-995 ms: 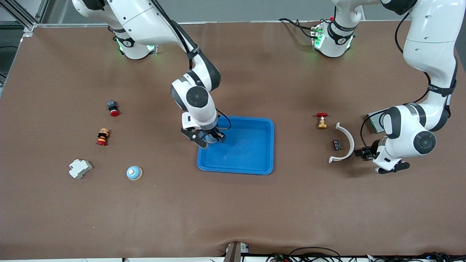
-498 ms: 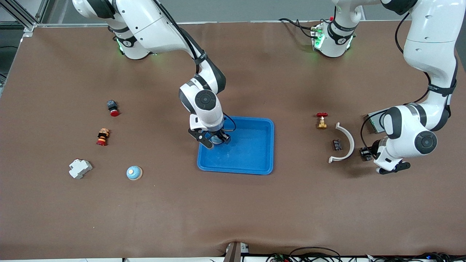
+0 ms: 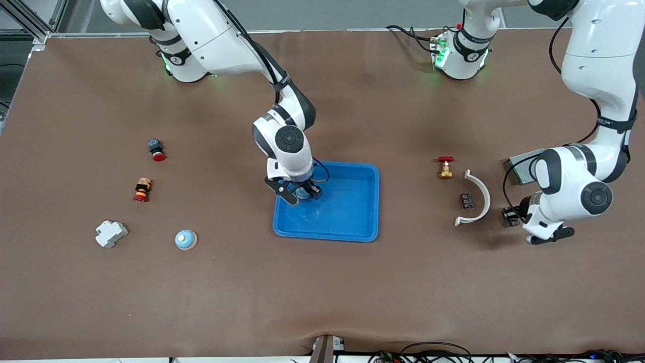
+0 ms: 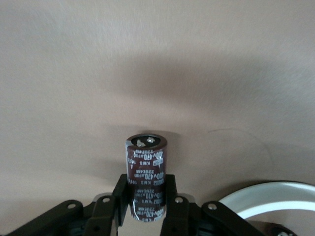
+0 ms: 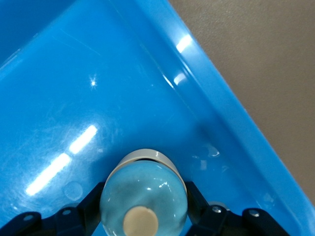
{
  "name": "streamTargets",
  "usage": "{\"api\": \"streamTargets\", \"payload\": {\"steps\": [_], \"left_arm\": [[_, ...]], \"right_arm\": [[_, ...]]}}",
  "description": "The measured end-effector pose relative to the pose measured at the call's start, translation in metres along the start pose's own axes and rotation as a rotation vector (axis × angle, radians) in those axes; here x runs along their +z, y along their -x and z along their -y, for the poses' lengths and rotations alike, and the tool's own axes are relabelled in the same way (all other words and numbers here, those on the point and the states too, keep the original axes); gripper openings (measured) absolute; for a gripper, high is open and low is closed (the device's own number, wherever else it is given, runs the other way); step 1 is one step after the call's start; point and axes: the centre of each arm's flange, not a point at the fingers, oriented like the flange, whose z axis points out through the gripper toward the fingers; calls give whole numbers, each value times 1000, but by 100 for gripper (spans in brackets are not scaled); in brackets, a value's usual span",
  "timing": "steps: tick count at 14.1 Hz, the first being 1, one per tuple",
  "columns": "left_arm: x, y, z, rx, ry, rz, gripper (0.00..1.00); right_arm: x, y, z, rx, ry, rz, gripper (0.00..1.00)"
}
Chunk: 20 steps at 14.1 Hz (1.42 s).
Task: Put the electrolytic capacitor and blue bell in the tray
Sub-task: 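Lower the bell into the tray while the left gripper carries the capacitor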
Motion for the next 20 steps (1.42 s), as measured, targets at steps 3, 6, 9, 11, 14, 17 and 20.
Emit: {"api": "streamTargets", "payload": {"steps": [3,6,9,11,14,17,20], "left_arm": [[-40,-7,-4,-23,-5,46,33],[-91,-5,-36,-113,-20,84,33],[-124,10,-107,-207,-46,91,33],[-134,26,-159,-273,-50,80,33],[-141,52,-222,-372,-37,73,33],[-137,84,-278,-425,-47,81,33],[-121,120,-331,-462,-78,84,33]], "right_arm": [[0,1,2,8,-3,0,85],[3,2,3,8,-2,-1,100],[-8,-1,12,10,-21,-6,100],[-17,-4,18,7,-13,-7,100],[-59,-16,36,-34,73,0,100],[-128,-59,43,-158,118,15,100],[-176,-127,21,-273,124,18,100]]}}
